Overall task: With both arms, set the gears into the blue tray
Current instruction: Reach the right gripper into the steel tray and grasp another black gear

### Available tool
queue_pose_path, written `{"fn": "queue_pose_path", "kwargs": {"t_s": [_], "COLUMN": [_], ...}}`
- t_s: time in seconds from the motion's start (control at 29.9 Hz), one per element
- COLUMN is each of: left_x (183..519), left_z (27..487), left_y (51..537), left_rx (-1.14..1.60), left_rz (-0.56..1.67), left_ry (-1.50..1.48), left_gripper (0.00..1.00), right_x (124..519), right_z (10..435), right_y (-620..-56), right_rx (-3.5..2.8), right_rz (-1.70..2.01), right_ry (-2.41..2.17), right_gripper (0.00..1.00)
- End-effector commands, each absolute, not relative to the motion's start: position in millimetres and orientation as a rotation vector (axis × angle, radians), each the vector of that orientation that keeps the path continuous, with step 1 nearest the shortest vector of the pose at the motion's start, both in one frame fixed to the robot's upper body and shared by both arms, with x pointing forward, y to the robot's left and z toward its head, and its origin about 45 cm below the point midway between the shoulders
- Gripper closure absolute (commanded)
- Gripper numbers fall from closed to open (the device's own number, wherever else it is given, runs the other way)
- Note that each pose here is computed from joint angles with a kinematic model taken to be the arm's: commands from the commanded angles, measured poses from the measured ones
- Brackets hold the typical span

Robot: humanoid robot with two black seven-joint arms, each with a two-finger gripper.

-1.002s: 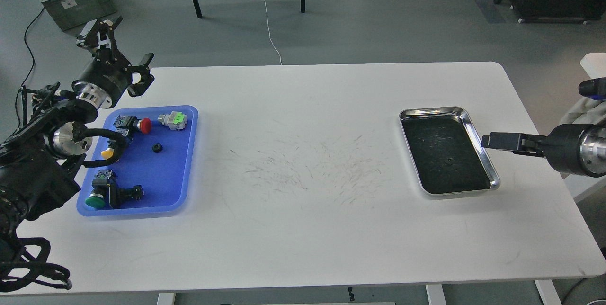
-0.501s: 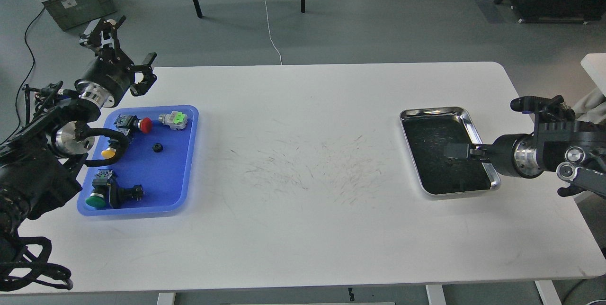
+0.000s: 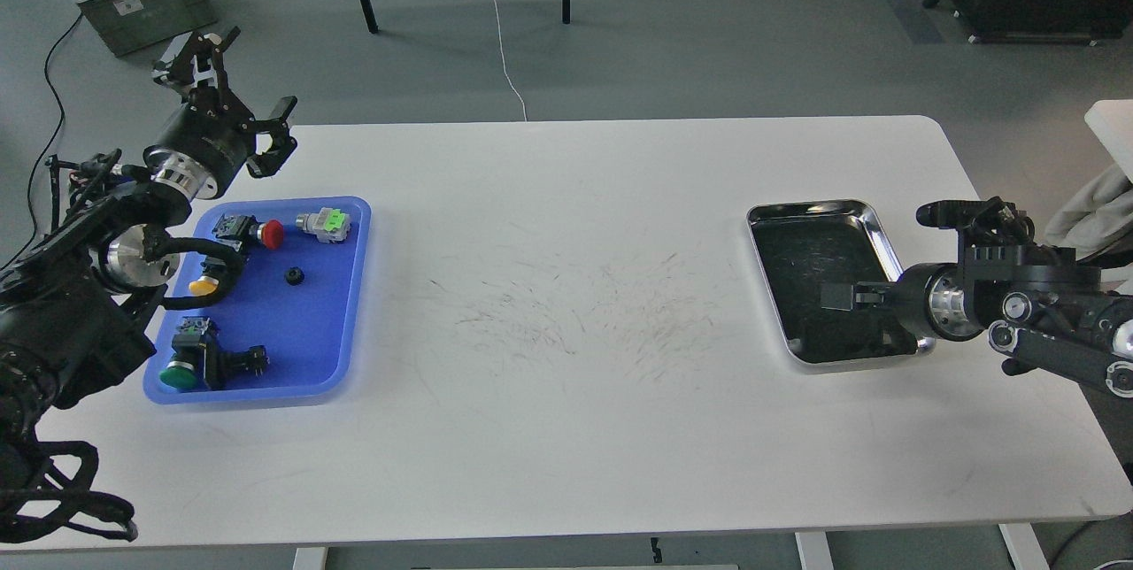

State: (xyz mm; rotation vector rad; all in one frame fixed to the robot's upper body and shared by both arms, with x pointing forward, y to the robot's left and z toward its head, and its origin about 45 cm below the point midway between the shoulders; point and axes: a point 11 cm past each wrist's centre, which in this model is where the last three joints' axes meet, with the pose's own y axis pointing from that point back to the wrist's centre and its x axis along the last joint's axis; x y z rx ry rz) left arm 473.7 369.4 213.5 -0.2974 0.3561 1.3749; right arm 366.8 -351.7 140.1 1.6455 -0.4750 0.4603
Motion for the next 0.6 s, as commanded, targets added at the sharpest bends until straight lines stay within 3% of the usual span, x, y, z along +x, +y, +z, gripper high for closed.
{"fn": "queue_pose_path", "kwargs": {"t_s": [0.0,0.1,0.23,0.33,0.57], "left_x": [474.2,474.2,474.1,474.1,474.1], "left_z": [214.8,215.1,215.4,215.5,215.5], "left_y": [369.2,370.0,370.7,370.7,370.7], "left_rx": [-0.298,-0.297,-0.295,-0.297,-0.297], "left_rz": [1.373,1.374,1.375,1.375,1.375], "left_ry": [0.353,0.352,0.35,0.349,0.349], "left_gripper": [0.02,0.02,0.02,0.02,0.02], "right_x": [363.9,362.1,357.8,357.9,361.3], "right_z": [136.5,133.2,128.3,128.3,130.7], "right_y": [-352.3,-348.5,-351.1,-351.8,-355.5], "right_rx": [1.642,1.646,1.632,1.629,1.616], "right_rz": [0.455,0.456,0.452,0.452,0.456], "right_ry": [-0.463,-0.446,-0.42,-0.419,-0.429], "right_gripper": [0.25,0.4,0.52,0.57,0.58]}}
